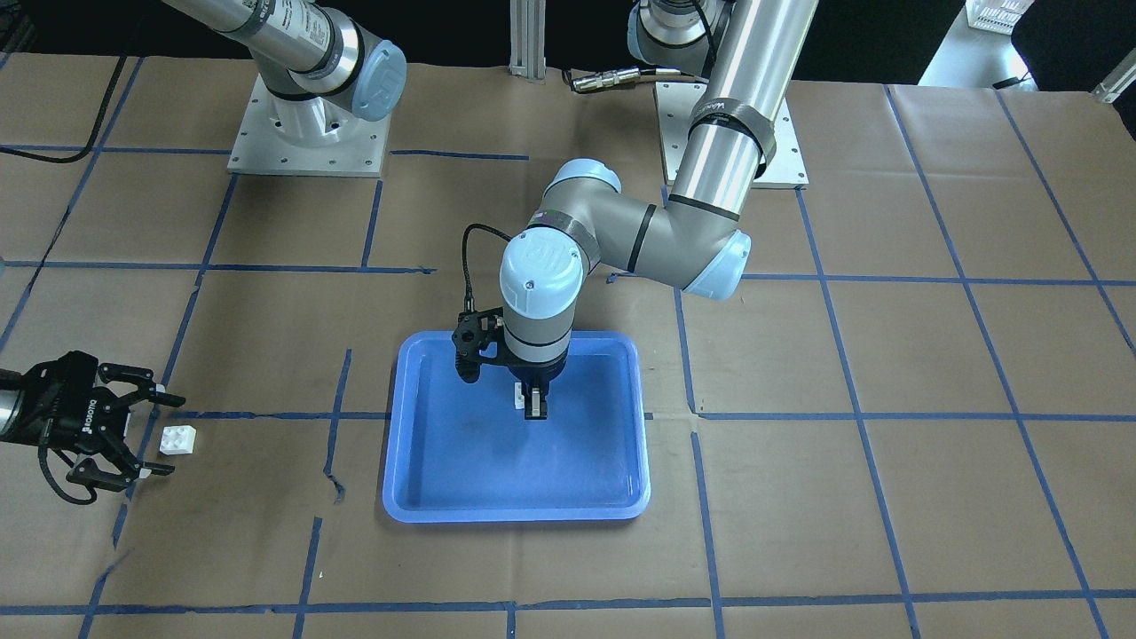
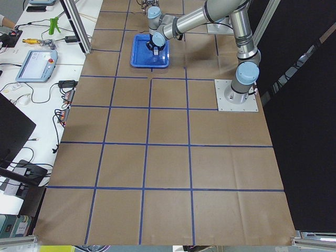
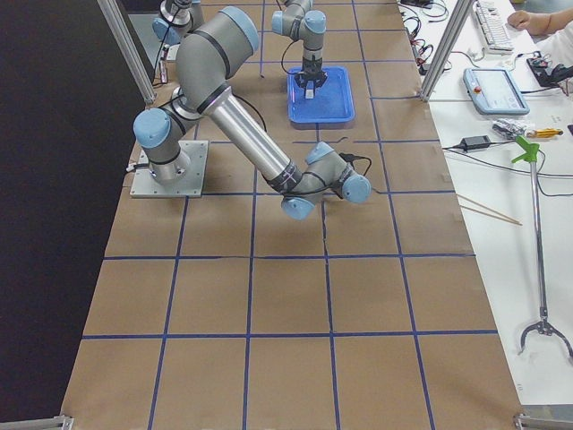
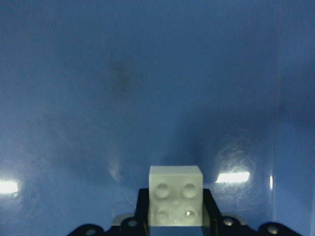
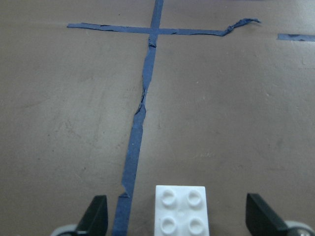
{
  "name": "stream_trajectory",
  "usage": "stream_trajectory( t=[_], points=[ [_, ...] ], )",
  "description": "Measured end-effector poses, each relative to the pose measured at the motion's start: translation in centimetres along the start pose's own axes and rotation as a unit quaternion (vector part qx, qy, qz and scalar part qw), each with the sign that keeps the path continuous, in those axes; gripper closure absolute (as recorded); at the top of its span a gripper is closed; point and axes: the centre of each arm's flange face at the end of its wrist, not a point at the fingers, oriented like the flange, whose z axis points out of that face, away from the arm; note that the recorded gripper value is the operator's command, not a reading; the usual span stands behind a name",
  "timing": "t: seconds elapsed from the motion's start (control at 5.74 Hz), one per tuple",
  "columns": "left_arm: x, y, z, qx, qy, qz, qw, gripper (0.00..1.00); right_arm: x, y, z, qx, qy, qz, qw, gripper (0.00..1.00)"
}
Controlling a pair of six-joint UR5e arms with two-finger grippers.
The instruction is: Assemble white blocks and place on blue tray
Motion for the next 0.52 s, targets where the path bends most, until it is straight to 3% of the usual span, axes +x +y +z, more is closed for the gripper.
stream_trajectory(
  t=[0.35, 0.52],
  points=[
    [0.1, 0.1, -0.7, 0.002, -0.004, -0.002, 1.0000, 0.01, -0.2, 0.4, -0.5, -0.002, 0.004, 0.003, 1.0000, 0.46],
    [0.0, 0.3, -2.8, 0.003, -0.007, -0.005, 1.0000, 0.01, -0.3, 0.5, -0.7, -0.002, 0.006, 0.004, 1.0000, 0.56]
  ],
)
